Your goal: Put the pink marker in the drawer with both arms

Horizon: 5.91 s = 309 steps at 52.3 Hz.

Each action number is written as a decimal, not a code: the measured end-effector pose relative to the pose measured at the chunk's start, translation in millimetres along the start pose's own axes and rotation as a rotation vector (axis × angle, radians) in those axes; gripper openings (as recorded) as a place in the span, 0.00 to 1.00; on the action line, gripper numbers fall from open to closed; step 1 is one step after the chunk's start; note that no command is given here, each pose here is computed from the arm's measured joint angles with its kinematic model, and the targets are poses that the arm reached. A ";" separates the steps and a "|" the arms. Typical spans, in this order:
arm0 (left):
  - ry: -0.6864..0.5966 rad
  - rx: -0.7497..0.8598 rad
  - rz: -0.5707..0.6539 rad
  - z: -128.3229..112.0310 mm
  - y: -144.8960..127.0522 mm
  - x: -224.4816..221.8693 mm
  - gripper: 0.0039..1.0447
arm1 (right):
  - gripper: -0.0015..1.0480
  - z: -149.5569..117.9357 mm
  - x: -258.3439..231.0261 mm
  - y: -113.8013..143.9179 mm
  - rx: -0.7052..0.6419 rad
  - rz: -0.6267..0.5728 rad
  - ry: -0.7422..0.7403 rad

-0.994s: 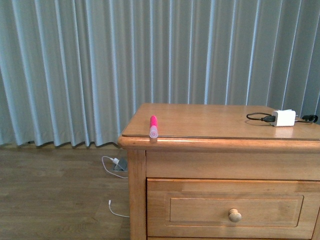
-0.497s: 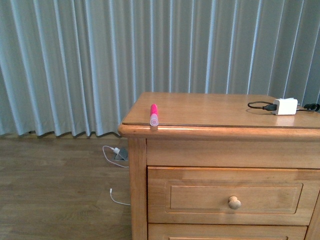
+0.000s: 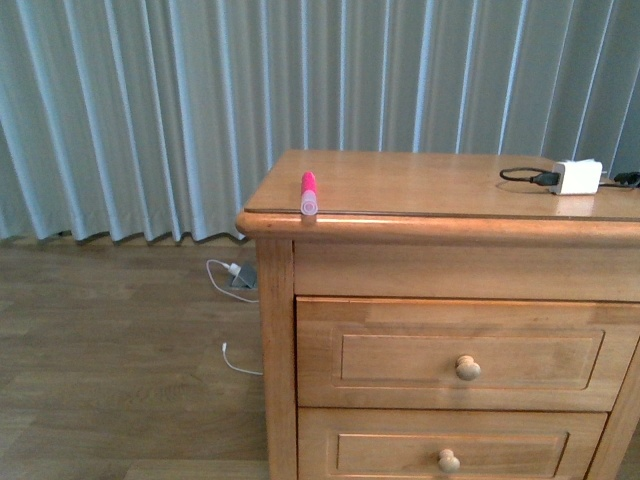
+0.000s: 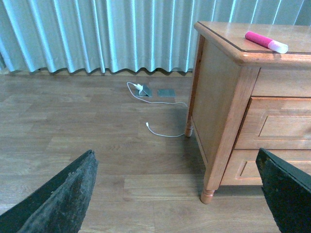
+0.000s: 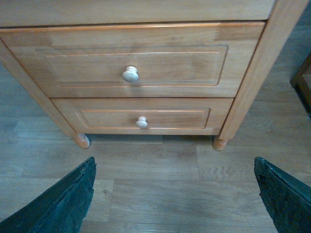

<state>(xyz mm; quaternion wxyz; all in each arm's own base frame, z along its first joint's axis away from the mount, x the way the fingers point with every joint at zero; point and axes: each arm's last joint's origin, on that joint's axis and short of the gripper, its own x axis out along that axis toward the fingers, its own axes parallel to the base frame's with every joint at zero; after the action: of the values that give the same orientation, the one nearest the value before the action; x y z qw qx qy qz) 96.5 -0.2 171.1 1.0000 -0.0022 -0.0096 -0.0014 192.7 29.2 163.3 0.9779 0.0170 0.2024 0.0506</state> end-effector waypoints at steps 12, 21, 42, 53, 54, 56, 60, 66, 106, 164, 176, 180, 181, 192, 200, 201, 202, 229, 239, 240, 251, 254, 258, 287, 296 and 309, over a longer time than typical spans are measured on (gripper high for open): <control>0.000 0.000 0.000 0.0 0.0 0.0 0.94 | 0.92 13.9 60.6 27.2 -0.008 0.000 0.070; 0.000 0.000 0.000 0.0 0.0 0.0 0.94 | 0.92 13.4 110.4 41.1 0.008 -0.093 0.097; 0.000 0.000 0.000 0.0 0.0 0.0 0.94 | 0.92 20.0 175.1 60.4 0.017 -0.116 0.082; 0.000 0.000 0.000 0.0 0.0 0.0 0.94 | 0.92 17.8 201.1 65.4 0.013 -0.117 0.095; 0.000 0.000 0.000 0.0 0.0 0.0 0.94 | 0.92 17.7 202.2 65.6 0.013 -0.117 0.095; 0.000 0.000 0.000 0.0 0.0 0.0 0.94 | 0.92 16.7 206.0 66.9 0.008 -0.116 0.100; 0.000 0.000 0.000 0.0 0.0 0.0 0.94 | 0.92 15.3 214.4 69.4 -0.002 -0.114 0.104; 0.000 0.000 0.000 0.0 0.0 0.0 0.94 | 0.92 11.5 222.1 70.2 -0.011 -0.115 0.114; 0.000 0.000 0.000 0.0 0.0 0.0 0.94 | 0.61 5.1 237.2 62.9 -0.017 -0.077 0.117; 0.000 0.000 0.000 0.0 0.0 0.0 0.94 | 0.21 -4.4 199.0 60.2 -0.064 -0.019 0.261; 0.000 0.000 0.000 0.0 0.0 0.0 0.94 | 0.21 -20.4 151.7 59.2 -0.036 0.020 0.321; 0.000 0.000 0.000 0.0 0.0 0.0 0.94 | 0.21 -27.8 131.7 59.4 -0.042 0.029 0.338; 0.000 0.000 0.000 0.0 0.0 0.0 0.94 | 0.21 -28.7 129.2 59.5 -0.043 0.031 0.340; 0.000 0.000 0.000 0.0 0.0 0.0 0.94 | 0.21 -44.1 88.1 59.5 -0.049 0.055 0.378; 0.000 0.000 0.000 0.0 0.0 0.0 0.94 | 0.33 -52.1 72.8 58.4 -0.044 0.061 0.391; 0.000 0.000 0.000 0.0 0.0 0.0 0.94 | 0.36 -53.9 70.7 58.2 -0.043 0.062 0.396; 0.000 0.000 0.000 0.0 0.0 0.0 0.94 | 0.40 -55.5 68.5 57.8 -0.043 0.063 0.400; 0.000 0.000 0.000 0.0 0.0 0.0 0.94 | 0.92 -0.4 -4.6 41.0 0.059 0.117 0.230; 0.000 0.000 0.000 0.0 0.0 0.0 0.94 | 0.92 20.9 -40.0 21.0 0.100 0.096 0.087; 0.000 0.000 0.000 0.0 0.0 0.0 0.94 | 0.92 22.0 -43.6 18.8 0.104 0.100 0.077; 0.000 0.000 0.000 0.0 0.0 0.0 0.94 | 0.92 22.6 -80.1 -2.4 0.099 0.074 -0.062; 0.000 0.000 0.000 0.0 0.0 0.0 0.94 | 0.92 18.7 -89.6 -7.8 0.105 0.082 -0.097; 0.000 0.000 0.000 0.0 0.0 0.0 0.94 | 0.92 14.2 -95.3 -13.3 0.118 0.094 -0.131; 0.000 0.000 0.000 0.0 0.0 0.0 0.94 | 0.92 6.5 -95.4 -21.4 0.124 0.035 -0.143; 0.000 0.000 0.000 0.0 0.0 0.0 0.94 | 0.92 6.5 -95.4 -21.4 0.124 0.035 -0.143; 0.078 -0.118 0.078 -4.6 -0.5 3.5 0.94 | 0.92 6.5 -95.4 -21.4 0.124 0.035 -0.143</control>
<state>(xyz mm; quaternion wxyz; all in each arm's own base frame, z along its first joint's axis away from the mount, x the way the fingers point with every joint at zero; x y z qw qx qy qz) 100.1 -0.7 166.6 0.9970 -0.0615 0.0297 0.0370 110.1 -2.2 205.7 0.9858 0.0845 0.1344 0.0538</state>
